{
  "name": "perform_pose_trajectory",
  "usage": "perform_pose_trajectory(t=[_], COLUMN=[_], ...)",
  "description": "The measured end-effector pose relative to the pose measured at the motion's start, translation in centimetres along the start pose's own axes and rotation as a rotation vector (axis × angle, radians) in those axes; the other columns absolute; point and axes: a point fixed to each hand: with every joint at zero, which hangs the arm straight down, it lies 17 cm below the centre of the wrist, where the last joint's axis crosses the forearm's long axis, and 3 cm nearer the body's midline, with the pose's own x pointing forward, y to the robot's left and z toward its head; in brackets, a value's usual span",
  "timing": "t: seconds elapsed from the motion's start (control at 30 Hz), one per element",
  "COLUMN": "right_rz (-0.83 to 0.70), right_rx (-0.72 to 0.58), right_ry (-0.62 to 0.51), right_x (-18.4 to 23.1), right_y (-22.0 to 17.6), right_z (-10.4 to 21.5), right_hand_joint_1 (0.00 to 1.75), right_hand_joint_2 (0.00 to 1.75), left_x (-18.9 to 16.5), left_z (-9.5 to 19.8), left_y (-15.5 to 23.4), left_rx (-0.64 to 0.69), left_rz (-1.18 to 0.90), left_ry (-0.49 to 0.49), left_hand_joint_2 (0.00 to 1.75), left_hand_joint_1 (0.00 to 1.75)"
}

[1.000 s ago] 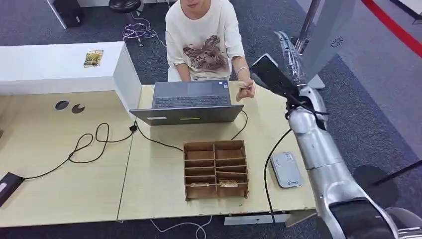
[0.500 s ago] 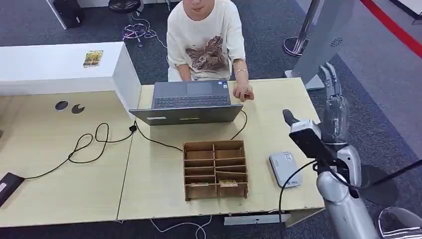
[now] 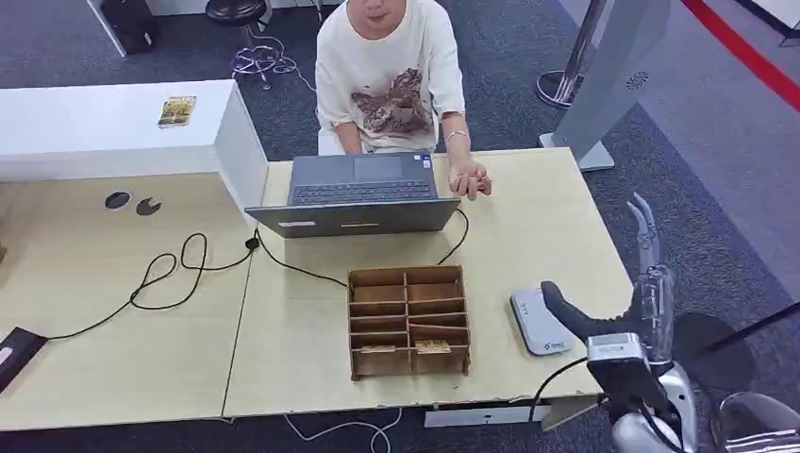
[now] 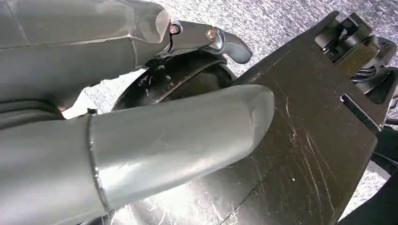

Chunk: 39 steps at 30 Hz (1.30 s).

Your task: Pass the card to the sensor for recognition and then transmit it.

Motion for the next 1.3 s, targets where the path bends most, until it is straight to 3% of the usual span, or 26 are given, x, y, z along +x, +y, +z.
perform_pose_trajectory(t=[0.53, 0.7, 1.3], right_rz=[0.057, 0.13, 0.26], right_rx=[0.018, 0.034, 0.359], right_ry=[-0.045, 0.018, 0.138], right_x=[3.9, 4.2, 3.6], right_y=[1.8, 3.2, 9.7], right_z=[4.4, 5.2, 11.9], right_hand_joint_1=[0.0, 0.0, 0.0], right_hand_joint_2=[1.75, 1.75, 1.75], left_x=[0.0, 0.0, 0.0], left_z=[0.0, 0.0, 0.0], left_y=[0.1, 0.2, 0.2], left_rx=[0.013, 0.016, 0.019], left_rz=[0.013, 0.018, 0.013], left_ry=[-0.001, -0.002, -0.006], left_hand_joint_2=[0.0, 0.0, 0.0], left_hand_joint_1=[0.0, 0.0, 0.0])
